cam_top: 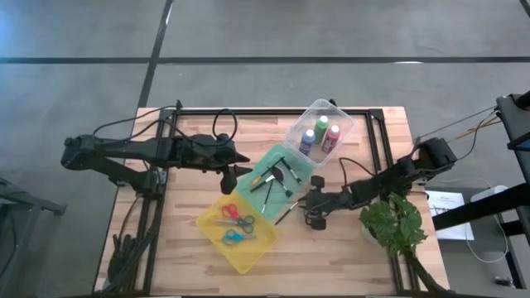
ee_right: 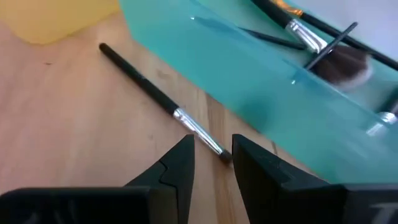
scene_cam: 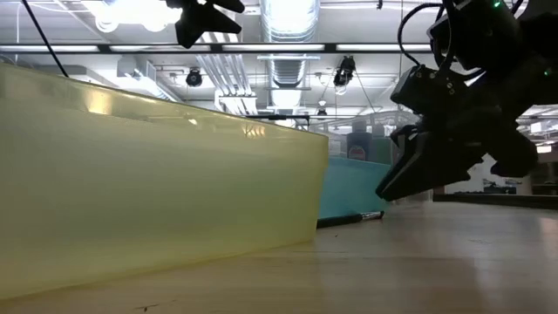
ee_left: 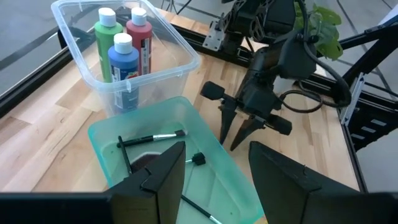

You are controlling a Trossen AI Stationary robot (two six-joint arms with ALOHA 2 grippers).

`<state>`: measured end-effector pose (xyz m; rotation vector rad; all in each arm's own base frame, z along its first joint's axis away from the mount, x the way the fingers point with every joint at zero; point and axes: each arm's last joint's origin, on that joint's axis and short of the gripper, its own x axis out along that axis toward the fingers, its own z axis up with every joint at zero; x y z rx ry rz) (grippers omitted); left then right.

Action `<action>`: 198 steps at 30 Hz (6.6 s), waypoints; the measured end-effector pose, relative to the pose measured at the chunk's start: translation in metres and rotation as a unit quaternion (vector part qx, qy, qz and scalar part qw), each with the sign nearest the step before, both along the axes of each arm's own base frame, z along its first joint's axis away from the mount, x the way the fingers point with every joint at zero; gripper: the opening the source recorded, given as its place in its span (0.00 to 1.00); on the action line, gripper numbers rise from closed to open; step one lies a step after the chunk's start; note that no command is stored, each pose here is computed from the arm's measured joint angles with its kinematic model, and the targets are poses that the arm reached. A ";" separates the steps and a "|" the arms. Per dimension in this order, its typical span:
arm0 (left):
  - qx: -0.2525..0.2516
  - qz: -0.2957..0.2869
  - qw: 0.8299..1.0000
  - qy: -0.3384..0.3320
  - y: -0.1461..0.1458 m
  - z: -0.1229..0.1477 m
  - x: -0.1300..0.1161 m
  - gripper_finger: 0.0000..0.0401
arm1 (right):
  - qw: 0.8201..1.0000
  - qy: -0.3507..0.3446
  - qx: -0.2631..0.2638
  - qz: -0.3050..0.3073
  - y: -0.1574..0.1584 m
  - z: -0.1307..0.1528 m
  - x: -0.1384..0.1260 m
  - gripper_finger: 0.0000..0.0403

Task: Pick & Place Paint Supplies
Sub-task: Put the black eyeshadow brush into the green bin, then adjust the bins

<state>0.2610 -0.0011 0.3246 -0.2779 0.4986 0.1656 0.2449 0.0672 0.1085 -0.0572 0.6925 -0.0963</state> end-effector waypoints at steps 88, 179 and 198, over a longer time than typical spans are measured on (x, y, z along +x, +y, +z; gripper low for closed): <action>-0.010 0.006 1.000 0.001 -0.001 -0.004 0.000 0.46 | 0.992 0.071 0.093 0.055 0.027 0.030 -0.058 0.02; 0.023 0.085 0.996 0.023 0.039 -0.019 0.019 0.29 | 0.957 -0.162 0.039 -0.237 -0.063 0.167 -0.020 0.08; -0.076 0.095 0.992 0.022 0.193 -0.092 0.101 0.01 | 0.923 -0.121 0.090 -0.354 -0.065 0.192 -0.057 0.02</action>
